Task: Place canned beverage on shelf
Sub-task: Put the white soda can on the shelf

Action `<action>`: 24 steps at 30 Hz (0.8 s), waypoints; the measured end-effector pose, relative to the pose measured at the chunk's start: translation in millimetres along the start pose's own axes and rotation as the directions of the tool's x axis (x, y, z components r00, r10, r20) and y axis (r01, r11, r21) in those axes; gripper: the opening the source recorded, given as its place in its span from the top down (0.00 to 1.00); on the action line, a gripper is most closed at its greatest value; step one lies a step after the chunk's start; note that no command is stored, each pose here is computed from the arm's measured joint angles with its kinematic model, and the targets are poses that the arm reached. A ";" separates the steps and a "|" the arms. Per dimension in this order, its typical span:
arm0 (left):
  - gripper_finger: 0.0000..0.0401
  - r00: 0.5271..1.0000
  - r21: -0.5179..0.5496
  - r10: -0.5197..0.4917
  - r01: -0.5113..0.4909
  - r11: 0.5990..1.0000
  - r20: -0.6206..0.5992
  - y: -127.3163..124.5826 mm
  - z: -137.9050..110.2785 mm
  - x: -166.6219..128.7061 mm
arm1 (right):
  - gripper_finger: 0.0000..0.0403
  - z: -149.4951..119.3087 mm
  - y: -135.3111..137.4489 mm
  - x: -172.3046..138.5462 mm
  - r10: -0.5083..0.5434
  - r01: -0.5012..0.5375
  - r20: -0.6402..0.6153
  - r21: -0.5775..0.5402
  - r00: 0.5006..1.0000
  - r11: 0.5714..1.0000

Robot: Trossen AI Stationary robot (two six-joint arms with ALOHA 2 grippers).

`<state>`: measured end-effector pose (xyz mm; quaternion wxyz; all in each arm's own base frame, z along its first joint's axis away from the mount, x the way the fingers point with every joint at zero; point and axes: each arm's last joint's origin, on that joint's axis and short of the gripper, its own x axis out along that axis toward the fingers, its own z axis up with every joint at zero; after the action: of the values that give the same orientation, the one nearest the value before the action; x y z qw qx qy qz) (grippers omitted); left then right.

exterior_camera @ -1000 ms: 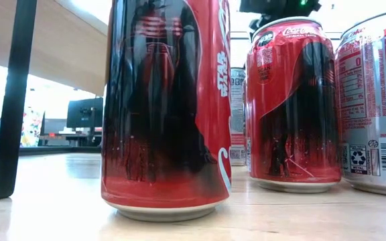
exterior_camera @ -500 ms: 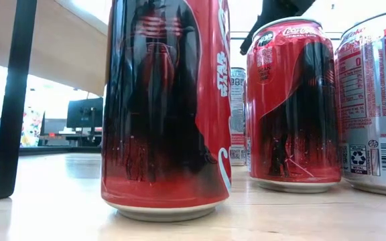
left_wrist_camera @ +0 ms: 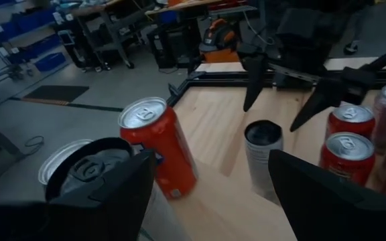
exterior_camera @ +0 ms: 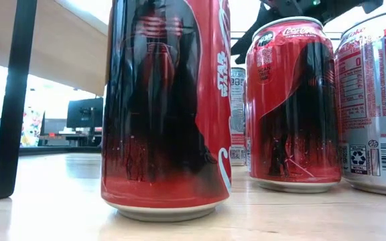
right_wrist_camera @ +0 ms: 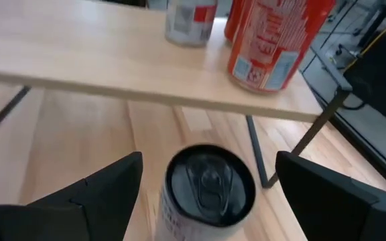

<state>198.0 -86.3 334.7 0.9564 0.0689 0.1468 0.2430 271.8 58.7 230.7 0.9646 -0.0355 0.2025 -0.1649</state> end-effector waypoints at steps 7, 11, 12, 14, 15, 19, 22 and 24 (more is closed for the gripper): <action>0.25 0.999 -0.008 -0.039 0.039 0.999 -0.013 0.8 0.1 3.0 | 0.12 -2.8 3.1 7.1 -0.036 0.037 0.024 -0.007 0.999 0.999; 0.25 0.999 -0.016 -0.043 0.043 0.999 -0.010 0.6 0.6 3.1 | 0.12 -10.5 11.2 21.3 -0.054 0.056 0.034 -0.032 0.998 0.998; 0.25 0.999 -0.017 -0.043 0.043 0.999 -0.009 0.6 0.7 3.1 | 0.12 -12.7 12.6 24.3 -0.066 0.067 0.034 -0.039 0.997 0.997; 0.25 0.999 -0.016 -0.044 0.044 0.999 -0.010 0.5 0.6 3.0 | 0.12 -14.5 14.5 28.2 -0.081 0.082 0.043 -0.033 0.996 0.996; 0.25 0.999 -0.016 -0.044 0.044 0.999 -0.010 0.4 0.6 2.8 | 0.12 -15.7 14.2 30.4 -0.094 0.095 0.042 -0.029 0.995 0.995; 0.25 0.999 -0.015 -0.045 0.044 0.999 -0.010 0.4 0.5 2.8 | 0.12 -18.0 12.2 36.2 -0.111 0.112 0.039 -0.018 0.993 0.994; 0.25 0.999 -0.015 -0.045 0.045 0.999 -0.010 0.3 0.5 2.7 | 0.12 -17.7 10.2 37.2 -0.118 0.118 0.038 0.001 0.992 0.993; 0.25 0.999 -0.015 -0.045 0.044 0.999 -0.010 0.3 0.4 2.8 | 0.13 -17.7 9.1 37.9 -0.120 0.120 0.036 0.011 0.992 0.993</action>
<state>200.4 -84.8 334.4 0.9612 0.0571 0.1516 0.2232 300.2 54.6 198.9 0.9567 -0.0463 0.1814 -0.2228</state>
